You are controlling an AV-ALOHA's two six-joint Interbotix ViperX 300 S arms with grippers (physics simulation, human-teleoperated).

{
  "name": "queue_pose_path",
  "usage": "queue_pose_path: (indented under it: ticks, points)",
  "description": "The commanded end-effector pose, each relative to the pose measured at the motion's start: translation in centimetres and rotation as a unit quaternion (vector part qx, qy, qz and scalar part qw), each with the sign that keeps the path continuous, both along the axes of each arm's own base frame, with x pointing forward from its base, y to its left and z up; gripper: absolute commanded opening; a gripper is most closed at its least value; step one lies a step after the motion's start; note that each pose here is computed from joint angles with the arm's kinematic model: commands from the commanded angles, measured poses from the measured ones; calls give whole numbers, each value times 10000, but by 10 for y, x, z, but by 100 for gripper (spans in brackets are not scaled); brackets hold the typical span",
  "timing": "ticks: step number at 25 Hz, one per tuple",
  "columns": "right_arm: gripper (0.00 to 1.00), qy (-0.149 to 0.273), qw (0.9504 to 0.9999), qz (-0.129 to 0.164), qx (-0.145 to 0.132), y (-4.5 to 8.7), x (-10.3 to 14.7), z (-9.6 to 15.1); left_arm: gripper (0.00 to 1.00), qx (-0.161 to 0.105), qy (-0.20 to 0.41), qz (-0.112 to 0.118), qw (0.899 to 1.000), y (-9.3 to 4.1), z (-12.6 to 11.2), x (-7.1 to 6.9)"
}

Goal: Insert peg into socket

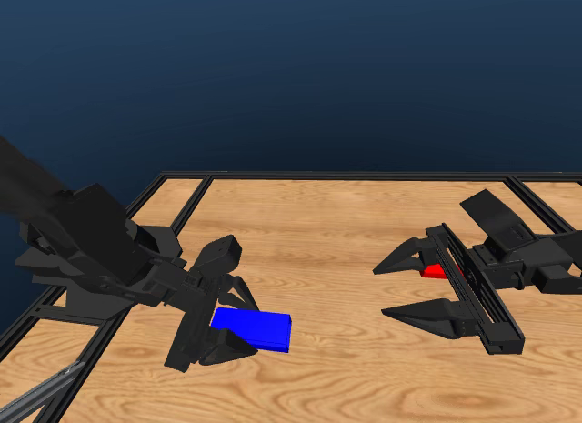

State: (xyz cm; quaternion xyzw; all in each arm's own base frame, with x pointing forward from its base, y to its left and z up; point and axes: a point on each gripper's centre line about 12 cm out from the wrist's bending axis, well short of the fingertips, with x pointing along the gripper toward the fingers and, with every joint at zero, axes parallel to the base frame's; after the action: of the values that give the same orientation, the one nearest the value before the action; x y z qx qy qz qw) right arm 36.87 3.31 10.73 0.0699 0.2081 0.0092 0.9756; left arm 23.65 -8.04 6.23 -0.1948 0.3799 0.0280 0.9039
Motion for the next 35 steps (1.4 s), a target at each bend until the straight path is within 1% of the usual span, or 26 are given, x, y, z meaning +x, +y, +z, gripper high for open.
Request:
queue_pose_path:
  ticks: [1, 3, 4, 6, 7, 8, 9, 10, 11, 12, 13, 14, 15, 16, 18, 19, 21, 22, 23, 24, 25, 26, 27, 28, 32, 35]
  points:
    - [100, 13, 9995, -313, 76, -15, -15, 7, 0, -56, 29, -205, 9998, -12, 0, 2]
    - [100, 104, 9989, -453, 99, -23, -26, 7, 0, -71, -42, -199, 9998, -11, 2, 4]
    - [100, 291, 9980, -552, 87, -28, -34, 3, 0, -36, -31, -205, 9998, -8, 1, 2]
    - [100, 487, 9964, -685, 83, -36, -48, 1, 0, -27, -448, -149, 9989, -5, 16, 11]
    - [100, 548, 9958, -726, 74, -39, -52, 2, 0, 31, -496, -175, 9986, -4, 17, 11]
    - [100, 630, 9952, -745, 57, -41, -56, 4, 0, 104, -547, -163, 9983, 2, 18, 10]
    - [100, 701, 9944, -788, 53, -44, -62, 3, 0, 152, -744, -207, 9969, 3, 25, 13]
    - [100, 768, 9937, -821, 41, -47, -68, 4, 0, 289, -1027, -255, 9940, 7, 32, 14]
    - [100, 829, 9929, -856, 39, -50, -72, 5, 0, 338, -1343, -236, 9901, 11, 44, 19]
    - [100, 971, 9916, -853, 27, -50, -79, 0, 0, 412, -1454, -251, 9882, 13, 47, 20]
    - [100, 905, 9919, -886, 44, -52, -78, 6, 0, 455, -1870, -199, 9811, 15, 63, 32]
    - [100, 992, 9908, -922, 49, -54, -83, 4, 0, 479, -2036, -186, 9777, 16, 66, 34]
    - [100, 1102, 9894, -939, 63, -55, -88, 1, 0, 584, -2077, -242, 9761, 19, 67, 35]
    - [100, 1129, 9888, -974, 79, -57, -91, 1, 0, 646, -2092, -171, 9756, 25, 65, 37]
    - [100, 1177, 9874, -1047, 130, -59, -97, 0, 0, 651, -2302, -94, 9709, 30, 71, 44]
    - [100, 1291, 9856, -1081, 158, -60, -103, -5, 0, 692, -2356, -108, 9693, 31, 71, 47]
    - [100, 1333, 9837, -1183, 243, -62, -107, -7, 0, 725, -2368, 29, 9688, 41, 69, 49]
    - [100, 1386, 9834, -1144, 244, -60, -111, -10, 0, 734, -2444, -28, 9669, 41, 71, 52]
    - [100, 1540, 9811, -1148, 250, -59, -118, -18, 0, 747, -2461, 54, 9664, 46, 72, 53]
    - [100, 1528, 9804, -1206, 294, -60, -120, -19, 0, 761, -2517, -7, 9648, 46, 73, 54]
    - [100, 1503, 9803, -1239, 333, -60, -121, -18, 0, 771, -2471, 95, 9659, 51, 72, 54]
    - [100, 1497, 9800, -1265, 355, -61, -122, -19, 0, 768, -2477, 45, 9658, 51, 70, 54]
    - [100, 1627, 9774, -1292, 376, -60, -129, -26, 0, 740, -2534, 68, 9645, 53, 70, 55]
    - [100, 1575, 9776, -1336, 406, -61, -128, -25, 0, 761, -2518, 57, 9648, 53, 71, 56]
    - [100, 1624, 9742, -1485, 496, -64, -137, -35, 0, 723, -2496, 56, 9656, 56, 66, 59]
    - [100, 1667, 9729, -1513, 523, -64, -139, -42, 0, 677, -2545, 106, 9646, 58, 67, 62]
